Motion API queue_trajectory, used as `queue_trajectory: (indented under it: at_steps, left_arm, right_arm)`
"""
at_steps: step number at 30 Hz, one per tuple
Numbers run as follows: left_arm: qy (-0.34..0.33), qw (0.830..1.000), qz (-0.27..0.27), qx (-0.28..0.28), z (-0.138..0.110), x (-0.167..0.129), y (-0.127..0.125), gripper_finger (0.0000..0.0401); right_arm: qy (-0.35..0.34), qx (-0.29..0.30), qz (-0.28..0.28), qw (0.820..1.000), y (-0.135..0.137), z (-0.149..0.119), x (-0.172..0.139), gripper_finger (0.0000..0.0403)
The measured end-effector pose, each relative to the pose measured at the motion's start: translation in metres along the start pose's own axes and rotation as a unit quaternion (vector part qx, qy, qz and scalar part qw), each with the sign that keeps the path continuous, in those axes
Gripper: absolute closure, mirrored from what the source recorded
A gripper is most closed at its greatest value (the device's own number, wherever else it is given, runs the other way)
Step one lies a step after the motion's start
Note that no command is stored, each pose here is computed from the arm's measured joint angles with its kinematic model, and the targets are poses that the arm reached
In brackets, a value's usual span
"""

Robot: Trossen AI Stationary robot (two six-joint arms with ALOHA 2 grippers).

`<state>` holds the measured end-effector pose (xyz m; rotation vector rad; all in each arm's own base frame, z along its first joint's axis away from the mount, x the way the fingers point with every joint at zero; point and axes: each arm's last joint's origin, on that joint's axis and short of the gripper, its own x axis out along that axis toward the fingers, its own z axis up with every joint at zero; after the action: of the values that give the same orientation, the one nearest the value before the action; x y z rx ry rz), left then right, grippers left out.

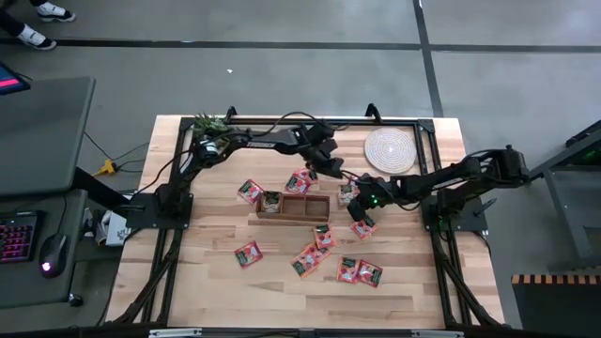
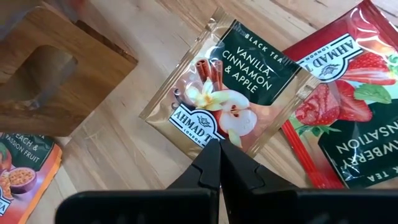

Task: Pick & Place Tea
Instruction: Put the brown tea bag into the left section of the brown wooden organizer

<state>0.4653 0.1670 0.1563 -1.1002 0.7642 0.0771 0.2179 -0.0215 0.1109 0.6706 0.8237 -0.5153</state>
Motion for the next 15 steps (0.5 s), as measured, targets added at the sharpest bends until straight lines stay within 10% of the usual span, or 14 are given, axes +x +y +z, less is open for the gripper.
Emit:
queue_trajectory:
  at_steps: [15]
  left_arm:
    - [0.024,0.999,0.027,-0.012,-0.0113,0.0081,0.0011,0.0238]
  right_arm:
    - [-0.019,-0.009,0.012,1.0,0.0024,0.0034,0.0,0.0403]
